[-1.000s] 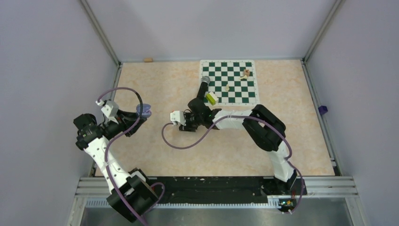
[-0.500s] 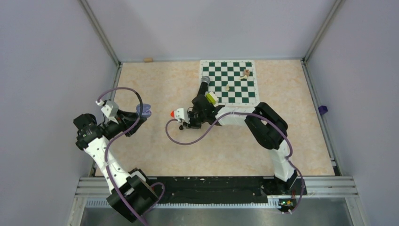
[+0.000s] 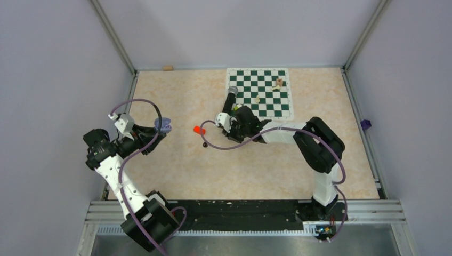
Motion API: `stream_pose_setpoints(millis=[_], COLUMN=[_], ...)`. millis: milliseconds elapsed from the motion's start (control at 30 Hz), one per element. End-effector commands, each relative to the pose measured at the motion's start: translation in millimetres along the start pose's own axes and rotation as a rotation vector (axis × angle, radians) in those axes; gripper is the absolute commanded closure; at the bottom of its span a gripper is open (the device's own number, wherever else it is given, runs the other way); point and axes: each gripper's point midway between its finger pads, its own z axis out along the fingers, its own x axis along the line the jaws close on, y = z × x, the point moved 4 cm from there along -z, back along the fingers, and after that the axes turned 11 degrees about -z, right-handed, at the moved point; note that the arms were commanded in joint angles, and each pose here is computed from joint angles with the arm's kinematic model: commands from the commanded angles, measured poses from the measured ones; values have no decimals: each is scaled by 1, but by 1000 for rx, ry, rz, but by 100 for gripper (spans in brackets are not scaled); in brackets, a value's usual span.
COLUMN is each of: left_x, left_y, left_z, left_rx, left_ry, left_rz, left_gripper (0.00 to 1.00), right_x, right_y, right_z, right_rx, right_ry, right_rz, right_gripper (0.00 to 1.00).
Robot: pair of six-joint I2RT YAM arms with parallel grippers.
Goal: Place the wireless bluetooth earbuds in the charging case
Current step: Adjust the earbud at the center of the board.
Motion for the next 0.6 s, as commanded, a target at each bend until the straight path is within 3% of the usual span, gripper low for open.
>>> stream_pose_setpoints(millis=[0,333,567], left_x=[-19,-22,-23], left_y=[19,20,20], left_z=[2,2,2], left_rx=[-106,-105,-105], left_ry=[-104,-104,-106], left_rz=[32,42,46], left_gripper=[100,100,100], right_x=[-26,-66,-77], right_y=[-1,-13,8], right_z=[-30,-53,-64], right_rx=[26,85,8], right_ry=[-201,-478,-477], right_rz=[119,309,266], right_gripper=[84,84,63])
